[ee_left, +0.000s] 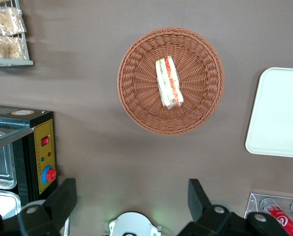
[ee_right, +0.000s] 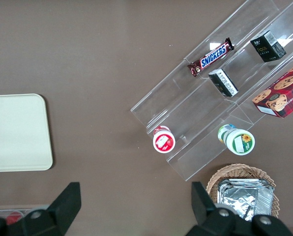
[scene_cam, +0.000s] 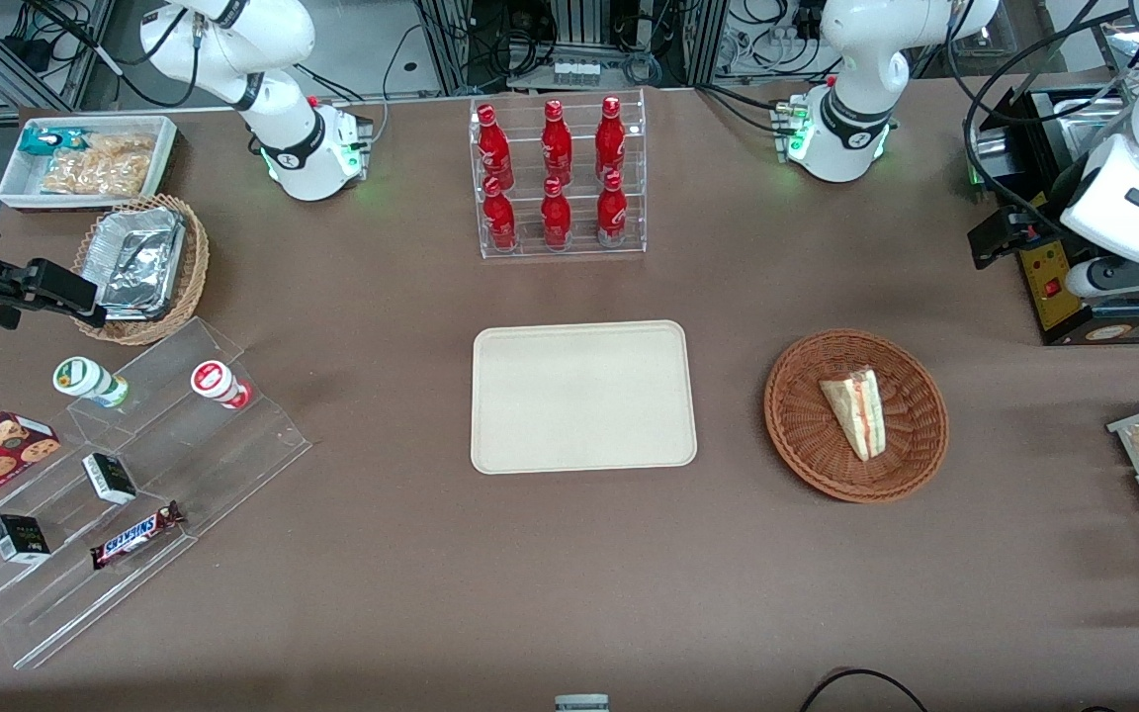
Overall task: Place sandwich from basket to tray
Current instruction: 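Move the left gripper over the wrapped sandwich in the wicker basket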
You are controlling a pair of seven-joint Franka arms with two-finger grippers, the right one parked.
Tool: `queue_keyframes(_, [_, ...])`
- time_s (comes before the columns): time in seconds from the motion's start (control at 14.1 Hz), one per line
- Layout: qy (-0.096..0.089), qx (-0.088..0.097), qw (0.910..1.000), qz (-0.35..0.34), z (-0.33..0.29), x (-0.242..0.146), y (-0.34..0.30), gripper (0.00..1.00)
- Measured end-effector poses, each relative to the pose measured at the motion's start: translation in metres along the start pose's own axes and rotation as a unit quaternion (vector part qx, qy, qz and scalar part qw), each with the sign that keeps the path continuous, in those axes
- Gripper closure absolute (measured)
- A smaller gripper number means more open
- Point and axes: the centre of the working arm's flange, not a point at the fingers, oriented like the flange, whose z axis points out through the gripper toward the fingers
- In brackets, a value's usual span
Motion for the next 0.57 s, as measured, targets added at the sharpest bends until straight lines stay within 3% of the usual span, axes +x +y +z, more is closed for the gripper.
queue_keyframes(0.35, [-0.004, -0.001, 1.0, -0.002, 0.003, 0.005, -0.003, 0.0])
queue_keyframes(0.57, [-0.02, 0.005, 0.9996, -0.017, 0.018, 0.013, -0.004, 0.0])
